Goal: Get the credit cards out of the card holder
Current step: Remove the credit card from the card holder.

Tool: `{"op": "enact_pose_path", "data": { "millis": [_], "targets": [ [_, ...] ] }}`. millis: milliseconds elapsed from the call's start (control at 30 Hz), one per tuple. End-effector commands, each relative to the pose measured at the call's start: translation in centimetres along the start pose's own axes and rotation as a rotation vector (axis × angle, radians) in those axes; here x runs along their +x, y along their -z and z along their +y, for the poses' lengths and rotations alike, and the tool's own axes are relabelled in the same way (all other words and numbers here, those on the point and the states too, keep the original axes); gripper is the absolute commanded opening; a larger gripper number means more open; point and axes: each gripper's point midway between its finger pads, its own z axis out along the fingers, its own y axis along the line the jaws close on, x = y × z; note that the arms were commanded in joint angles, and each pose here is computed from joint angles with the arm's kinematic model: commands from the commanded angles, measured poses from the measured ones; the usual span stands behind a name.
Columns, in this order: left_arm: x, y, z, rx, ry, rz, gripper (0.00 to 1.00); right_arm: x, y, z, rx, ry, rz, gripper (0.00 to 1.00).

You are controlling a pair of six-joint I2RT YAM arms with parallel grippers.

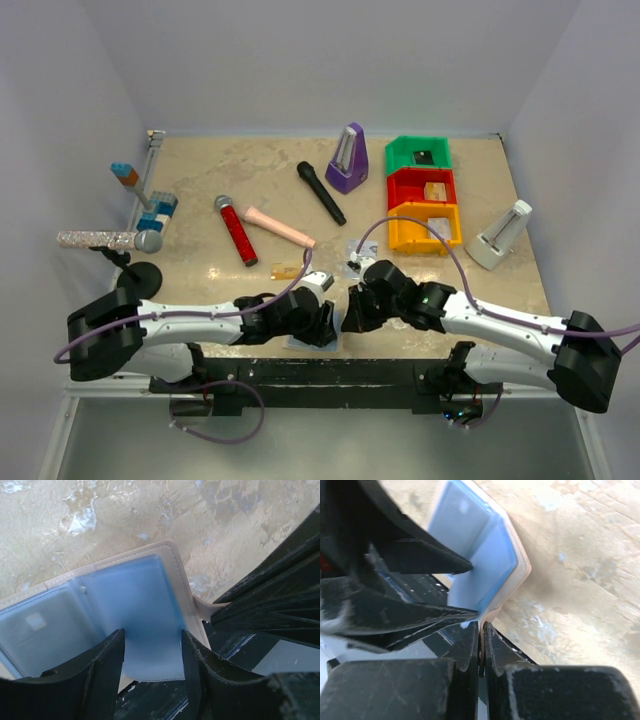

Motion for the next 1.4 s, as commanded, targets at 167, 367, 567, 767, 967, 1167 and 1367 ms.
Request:
{"op": "enact_pose_path", "data": {
  "millis": [167,367,567,767,967,1167,1367],
  "targets": [
    [-2.6,0.9,-3.0,0.101,-0.018,-0.08,0.57,1.7,-0.7,-3.2,0.136,-0.088,0.019,0.0],
    [-3.2,2.8,-0.8,0.046,0.032,-0.164,0.61,1.9,-0.9,-3.6,0.142,-0.097,0.017,0.0],
    [-2.7,3.8,3.0,-0.1,0.086,-0.196,0.64,2.1,-1.3,-3.6,0.134,-0.098,0.022,0.0],
    [-1.0,3.2,5.1,-0.197,0.114,-0.146,0.66,2.1,-1.5,-3.5,0.125,-0.099,0.026,0.0],
    [-0.4,3.1,6.1,-0.242,0.127,-0.132,0.66,2.2,-1.6,-3.5,0.12,-0.099,0.027,0.0],
    [0.0,2.6,5.6,-0.215,0.122,-0.111,0.66,2.2,-1.7,-3.4,0.117,-0.098,0.03,0.0],
    [0.5,2.2,5.5,-0.208,0.119,-0.09,0.66,2.1,-1.8,-3.3,0.113,-0.094,0.031,0.0]
  ]
}}
